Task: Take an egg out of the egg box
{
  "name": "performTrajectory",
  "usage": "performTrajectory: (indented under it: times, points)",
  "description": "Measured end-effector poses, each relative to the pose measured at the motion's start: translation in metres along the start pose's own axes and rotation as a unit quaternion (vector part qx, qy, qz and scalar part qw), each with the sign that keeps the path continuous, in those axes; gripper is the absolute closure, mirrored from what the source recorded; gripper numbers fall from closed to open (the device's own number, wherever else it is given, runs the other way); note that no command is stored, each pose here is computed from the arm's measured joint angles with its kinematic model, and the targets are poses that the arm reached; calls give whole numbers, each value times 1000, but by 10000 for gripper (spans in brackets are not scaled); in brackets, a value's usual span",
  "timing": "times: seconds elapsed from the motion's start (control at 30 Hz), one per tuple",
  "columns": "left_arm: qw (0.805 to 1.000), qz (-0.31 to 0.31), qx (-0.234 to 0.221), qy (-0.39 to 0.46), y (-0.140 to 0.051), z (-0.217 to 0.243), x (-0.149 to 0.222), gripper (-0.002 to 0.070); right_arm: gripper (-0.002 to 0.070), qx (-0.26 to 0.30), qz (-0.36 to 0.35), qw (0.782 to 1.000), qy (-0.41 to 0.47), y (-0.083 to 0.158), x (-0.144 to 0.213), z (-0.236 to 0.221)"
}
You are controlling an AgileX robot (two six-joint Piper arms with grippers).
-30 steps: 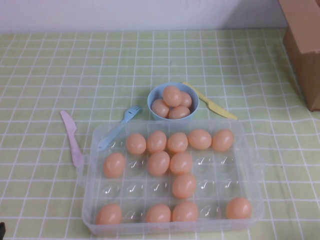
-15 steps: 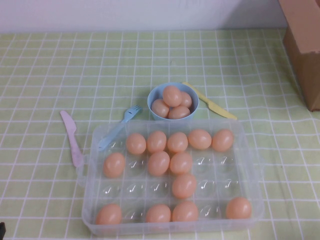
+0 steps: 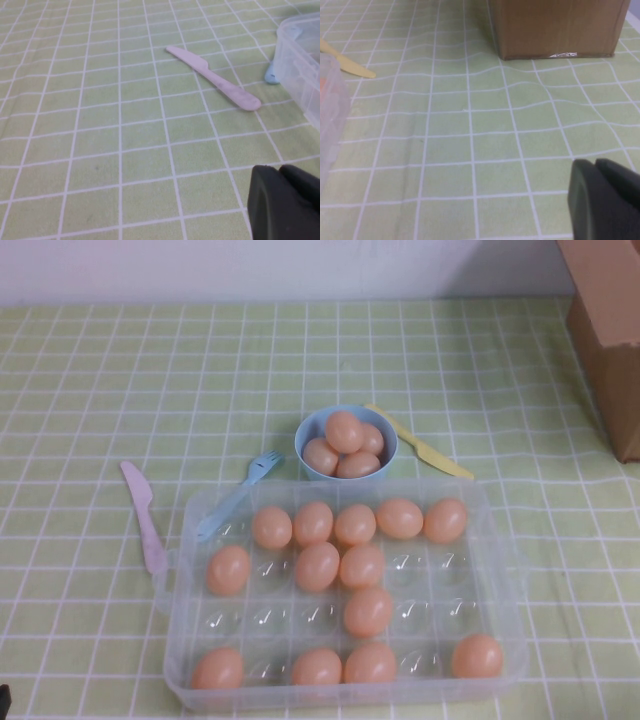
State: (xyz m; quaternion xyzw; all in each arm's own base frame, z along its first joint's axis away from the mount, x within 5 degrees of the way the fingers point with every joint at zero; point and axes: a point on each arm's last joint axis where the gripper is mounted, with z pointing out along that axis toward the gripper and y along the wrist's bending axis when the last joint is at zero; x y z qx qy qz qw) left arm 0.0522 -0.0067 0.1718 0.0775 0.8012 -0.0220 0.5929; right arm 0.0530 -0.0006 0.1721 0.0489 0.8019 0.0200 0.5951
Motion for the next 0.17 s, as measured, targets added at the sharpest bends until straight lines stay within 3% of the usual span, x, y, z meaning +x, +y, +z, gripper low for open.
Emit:
performTrajectory:
  times: [0.17]
  points:
    - [1000,0,0,0,0,0,0,680,694,0,0,1000,1,0,0,0]
